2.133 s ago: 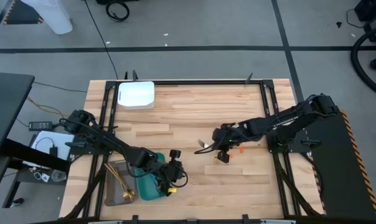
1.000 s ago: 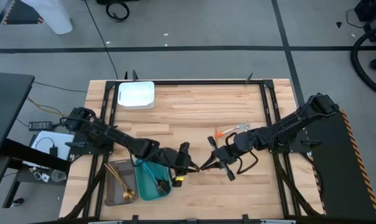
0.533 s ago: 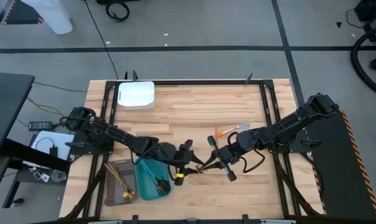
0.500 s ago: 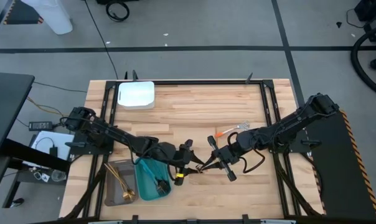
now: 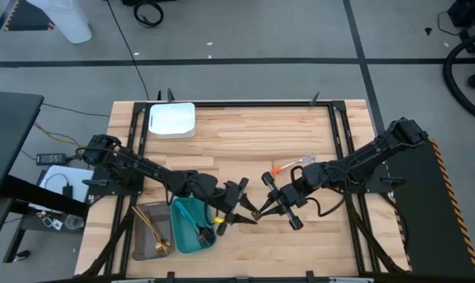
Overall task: Sort silverware by color (type)
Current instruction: Put the orange fork into the white bin
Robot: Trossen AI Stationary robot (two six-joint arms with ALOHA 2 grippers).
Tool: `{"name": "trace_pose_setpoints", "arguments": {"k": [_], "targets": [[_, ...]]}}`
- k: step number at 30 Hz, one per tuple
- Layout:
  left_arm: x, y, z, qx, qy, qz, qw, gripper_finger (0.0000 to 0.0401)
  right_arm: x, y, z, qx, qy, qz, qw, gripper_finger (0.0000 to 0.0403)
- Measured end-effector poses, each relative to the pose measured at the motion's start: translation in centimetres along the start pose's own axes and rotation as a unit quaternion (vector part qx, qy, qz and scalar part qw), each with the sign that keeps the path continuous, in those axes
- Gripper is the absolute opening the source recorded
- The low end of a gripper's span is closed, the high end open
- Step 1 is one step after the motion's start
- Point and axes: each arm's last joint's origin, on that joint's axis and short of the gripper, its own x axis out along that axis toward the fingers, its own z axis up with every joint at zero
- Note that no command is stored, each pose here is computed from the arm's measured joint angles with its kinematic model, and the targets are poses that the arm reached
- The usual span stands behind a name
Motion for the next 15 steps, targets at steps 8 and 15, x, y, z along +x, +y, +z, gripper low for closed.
{"name": "trace_pose_setpoints", "arguments": {"k": [8, 15], "targets": [[-0.03, 0.13, 0.32, 0.005, -0.015, -0.004, 1.0, 0.0137, 0.0, -0.01, -0.1, -0.009, 0.005, 0.0, 1.0, 0.0017], [-0.03, 0.17, 0.31, 0.006, -0.015, -0.003, 1.0, 0.0088, 0.0, -0.03, -0.13, -0.013, 0.006, 0.0, 1.0, 0.0017]]}}
